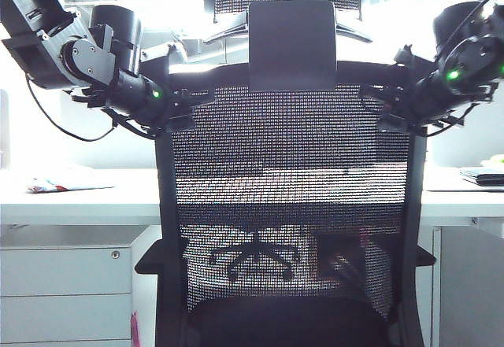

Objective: Push the black chair under the table.

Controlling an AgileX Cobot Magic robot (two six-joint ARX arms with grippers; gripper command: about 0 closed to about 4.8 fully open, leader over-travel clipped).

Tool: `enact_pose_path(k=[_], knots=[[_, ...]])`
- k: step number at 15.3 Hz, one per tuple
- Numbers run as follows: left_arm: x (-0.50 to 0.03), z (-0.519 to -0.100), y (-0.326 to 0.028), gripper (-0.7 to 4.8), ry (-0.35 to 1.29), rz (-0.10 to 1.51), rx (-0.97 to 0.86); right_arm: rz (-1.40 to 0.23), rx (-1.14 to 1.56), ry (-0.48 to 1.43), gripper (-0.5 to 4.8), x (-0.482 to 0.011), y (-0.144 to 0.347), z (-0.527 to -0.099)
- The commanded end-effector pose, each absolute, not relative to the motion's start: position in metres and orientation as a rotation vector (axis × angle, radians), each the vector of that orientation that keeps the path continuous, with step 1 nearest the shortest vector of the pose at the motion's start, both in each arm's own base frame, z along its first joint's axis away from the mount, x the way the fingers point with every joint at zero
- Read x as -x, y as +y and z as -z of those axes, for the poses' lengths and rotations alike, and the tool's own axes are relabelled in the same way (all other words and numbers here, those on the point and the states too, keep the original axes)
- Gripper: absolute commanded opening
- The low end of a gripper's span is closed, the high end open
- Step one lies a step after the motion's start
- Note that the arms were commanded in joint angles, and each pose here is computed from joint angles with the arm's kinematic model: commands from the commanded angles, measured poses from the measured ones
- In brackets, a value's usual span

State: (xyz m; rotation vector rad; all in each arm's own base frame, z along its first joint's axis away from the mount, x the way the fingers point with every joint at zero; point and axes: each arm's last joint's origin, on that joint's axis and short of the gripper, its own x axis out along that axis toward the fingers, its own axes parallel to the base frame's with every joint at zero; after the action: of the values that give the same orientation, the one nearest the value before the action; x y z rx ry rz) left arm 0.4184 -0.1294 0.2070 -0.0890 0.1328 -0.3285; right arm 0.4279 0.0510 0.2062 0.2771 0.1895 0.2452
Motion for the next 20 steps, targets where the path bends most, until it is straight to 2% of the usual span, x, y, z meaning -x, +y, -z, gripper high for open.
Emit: enact_pose_path(k=[1,5,10,15,20], knots=[[-0.431,-0.223,-0.115,-0.06,0.050,0.274,0.101,-0.247,-0.283,0.111,-0.06,-0.435,0.051,-0.220],[-0.459,-0.234,-0.108,-0.06,0.032,0.293,0.101,-0.250,-0.283,0.085,-0.06,-0.449,0.052,-0.227],[-0.464,-0.243,-0.106,-0.06,0.008,0.289,0.063,-0.251,-0.287,0.094,-0.06,-0.471,0.055,-0.226],[-0.462,-0.231,-0.109,-0.06,0.137,0.370,0.059,-0.320,-0.339,0.148,-0.06,-0.470,0.059,-0.222],[-0.424,-0.234,-0.126,-0.06,0.125,0.470,0.081,-0.338,-0.350,0.168,-0.06,-0.415,0.065,-0.217]])
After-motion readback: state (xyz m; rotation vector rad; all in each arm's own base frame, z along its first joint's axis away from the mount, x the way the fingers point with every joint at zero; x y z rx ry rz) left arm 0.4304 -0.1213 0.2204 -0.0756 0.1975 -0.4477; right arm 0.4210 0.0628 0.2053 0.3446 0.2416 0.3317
